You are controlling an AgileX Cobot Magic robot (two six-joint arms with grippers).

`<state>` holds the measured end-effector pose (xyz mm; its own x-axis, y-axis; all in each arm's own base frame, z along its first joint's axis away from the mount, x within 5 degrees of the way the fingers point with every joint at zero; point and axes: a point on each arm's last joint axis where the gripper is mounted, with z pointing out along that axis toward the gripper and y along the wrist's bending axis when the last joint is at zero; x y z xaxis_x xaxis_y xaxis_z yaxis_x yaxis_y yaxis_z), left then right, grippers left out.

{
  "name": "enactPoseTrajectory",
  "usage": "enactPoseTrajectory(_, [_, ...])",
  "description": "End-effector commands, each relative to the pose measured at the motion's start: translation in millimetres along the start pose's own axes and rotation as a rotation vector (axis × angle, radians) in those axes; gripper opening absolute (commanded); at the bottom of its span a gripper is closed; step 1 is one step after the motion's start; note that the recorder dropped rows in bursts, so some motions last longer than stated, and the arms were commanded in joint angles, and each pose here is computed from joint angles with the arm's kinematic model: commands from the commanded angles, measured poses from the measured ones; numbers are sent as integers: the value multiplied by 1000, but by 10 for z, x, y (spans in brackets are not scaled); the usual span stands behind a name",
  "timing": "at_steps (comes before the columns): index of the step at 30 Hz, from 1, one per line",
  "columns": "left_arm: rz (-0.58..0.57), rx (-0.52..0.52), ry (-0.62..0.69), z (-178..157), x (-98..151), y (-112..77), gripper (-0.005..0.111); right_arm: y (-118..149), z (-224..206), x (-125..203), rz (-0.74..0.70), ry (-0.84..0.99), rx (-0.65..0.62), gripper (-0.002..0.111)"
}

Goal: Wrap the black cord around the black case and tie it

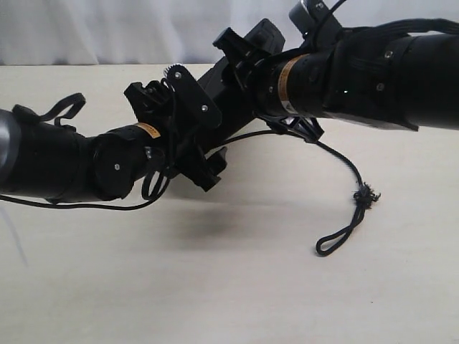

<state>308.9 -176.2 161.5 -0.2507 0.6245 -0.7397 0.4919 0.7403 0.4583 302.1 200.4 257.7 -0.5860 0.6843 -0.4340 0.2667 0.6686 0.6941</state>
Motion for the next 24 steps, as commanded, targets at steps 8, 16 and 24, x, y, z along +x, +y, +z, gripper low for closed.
enactPoseTrajectory(8, [62,10,-33,78,16,-53,77,101,-50,-30,14,11,-64,5])
enactPoseTrajectory(16, [33,33,-58,94,-64,-53,9,106,-51,-27,14,14,-69,16])
enactPoseTrajectory(24, [33,36,-56,94,-62,-56,0,125,-88,-44,-1,9,-80,60])
